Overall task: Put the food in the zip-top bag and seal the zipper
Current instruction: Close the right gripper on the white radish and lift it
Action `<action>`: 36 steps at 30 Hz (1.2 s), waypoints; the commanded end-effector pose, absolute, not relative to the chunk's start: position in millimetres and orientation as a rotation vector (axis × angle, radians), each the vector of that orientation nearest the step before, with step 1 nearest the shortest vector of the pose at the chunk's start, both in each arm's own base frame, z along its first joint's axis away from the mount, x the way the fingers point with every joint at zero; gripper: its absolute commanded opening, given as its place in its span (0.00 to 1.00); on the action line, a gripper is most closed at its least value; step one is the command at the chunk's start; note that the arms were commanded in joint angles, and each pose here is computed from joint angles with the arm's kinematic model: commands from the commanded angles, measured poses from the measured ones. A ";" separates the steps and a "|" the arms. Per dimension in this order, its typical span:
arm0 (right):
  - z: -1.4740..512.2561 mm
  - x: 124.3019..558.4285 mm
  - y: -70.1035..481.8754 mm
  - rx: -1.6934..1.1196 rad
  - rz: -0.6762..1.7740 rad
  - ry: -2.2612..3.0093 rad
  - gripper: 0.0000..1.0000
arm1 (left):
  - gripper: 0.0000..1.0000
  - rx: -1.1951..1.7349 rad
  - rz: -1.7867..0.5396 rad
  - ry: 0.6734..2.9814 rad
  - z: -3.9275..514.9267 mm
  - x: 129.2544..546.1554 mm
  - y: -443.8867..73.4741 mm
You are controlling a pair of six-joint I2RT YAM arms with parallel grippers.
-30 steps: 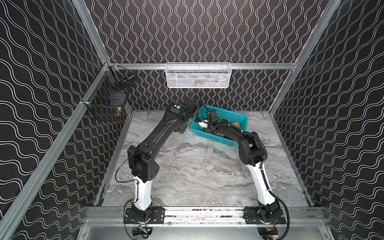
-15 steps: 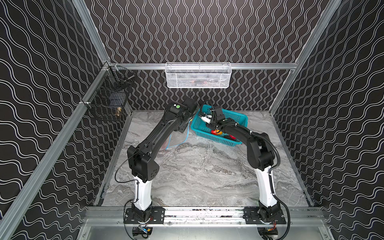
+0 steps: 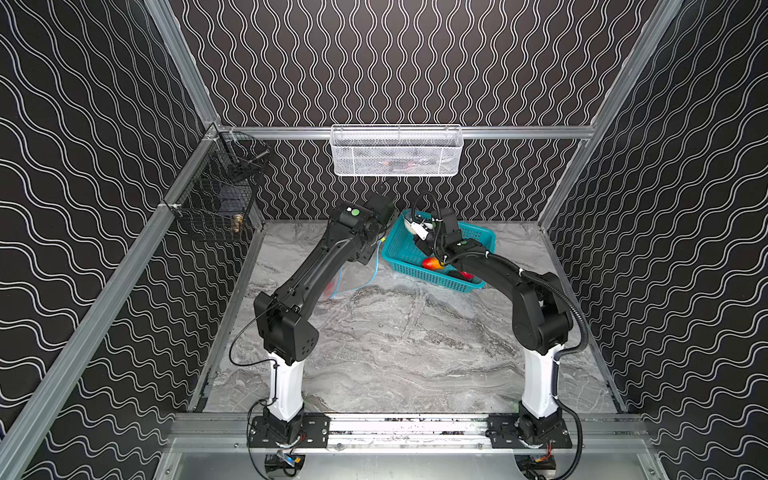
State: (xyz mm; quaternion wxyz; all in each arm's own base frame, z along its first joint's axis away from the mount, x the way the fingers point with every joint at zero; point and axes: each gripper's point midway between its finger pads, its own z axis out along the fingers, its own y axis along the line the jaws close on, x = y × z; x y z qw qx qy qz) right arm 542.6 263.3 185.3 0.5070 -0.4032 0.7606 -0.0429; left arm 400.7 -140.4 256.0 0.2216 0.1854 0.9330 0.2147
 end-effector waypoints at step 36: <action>334.4 472.1 239.3 -0.340 0.637 1.469 0.42 | 0.00 0.505 0.531 2.613 249.9 395.8 -145.9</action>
